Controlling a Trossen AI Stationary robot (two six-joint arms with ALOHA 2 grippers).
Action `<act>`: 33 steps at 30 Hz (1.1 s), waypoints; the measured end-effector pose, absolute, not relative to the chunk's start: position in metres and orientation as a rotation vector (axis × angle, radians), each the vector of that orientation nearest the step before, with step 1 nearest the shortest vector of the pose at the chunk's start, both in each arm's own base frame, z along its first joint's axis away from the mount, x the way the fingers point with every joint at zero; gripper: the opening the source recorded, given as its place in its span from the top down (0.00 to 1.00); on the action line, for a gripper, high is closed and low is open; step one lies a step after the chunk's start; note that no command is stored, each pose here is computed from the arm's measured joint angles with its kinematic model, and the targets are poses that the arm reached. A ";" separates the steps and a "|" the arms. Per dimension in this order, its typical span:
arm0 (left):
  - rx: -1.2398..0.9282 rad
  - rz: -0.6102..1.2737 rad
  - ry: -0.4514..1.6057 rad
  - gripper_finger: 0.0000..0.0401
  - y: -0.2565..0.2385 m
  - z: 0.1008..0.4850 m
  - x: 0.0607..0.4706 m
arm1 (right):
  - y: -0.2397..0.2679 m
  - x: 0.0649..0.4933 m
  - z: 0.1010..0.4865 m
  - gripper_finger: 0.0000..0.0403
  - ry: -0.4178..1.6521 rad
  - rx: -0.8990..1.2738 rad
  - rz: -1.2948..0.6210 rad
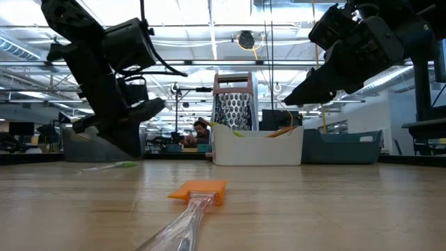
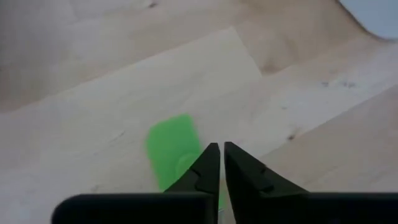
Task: Pick & Place Kitchen Items
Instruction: Put the green spatula into the blue bin
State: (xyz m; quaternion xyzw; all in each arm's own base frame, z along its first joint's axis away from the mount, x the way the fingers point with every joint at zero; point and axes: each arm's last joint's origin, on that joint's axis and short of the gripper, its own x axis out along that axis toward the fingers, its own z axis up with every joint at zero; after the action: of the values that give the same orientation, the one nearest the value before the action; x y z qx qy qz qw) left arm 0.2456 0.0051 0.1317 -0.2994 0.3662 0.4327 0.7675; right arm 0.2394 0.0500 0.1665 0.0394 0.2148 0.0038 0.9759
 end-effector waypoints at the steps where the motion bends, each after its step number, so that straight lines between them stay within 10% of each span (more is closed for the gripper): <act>1: -0.635 0.937 0.810 0.92 0.005 0.131 0.245 | 0.050 0.239 0.167 0.48 0.432 0.080 0.008; 19: -0.626 1.023 0.836 0.44 0.015 0.129 0.239 | 0.050 0.240 0.169 0.48 0.410 0.084 0.010; 33: -0.678 1.089 0.889 0.47 0.025 0.106 0.244 | 0.050 0.241 0.169 0.48 0.404 0.086 0.010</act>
State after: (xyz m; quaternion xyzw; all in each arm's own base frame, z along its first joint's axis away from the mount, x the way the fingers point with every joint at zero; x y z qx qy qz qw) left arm 0.2437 0.0251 0.1062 -0.3058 0.4009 0.4911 0.7104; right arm 0.2406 0.0502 0.1693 0.0425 0.2003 0.0051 0.9788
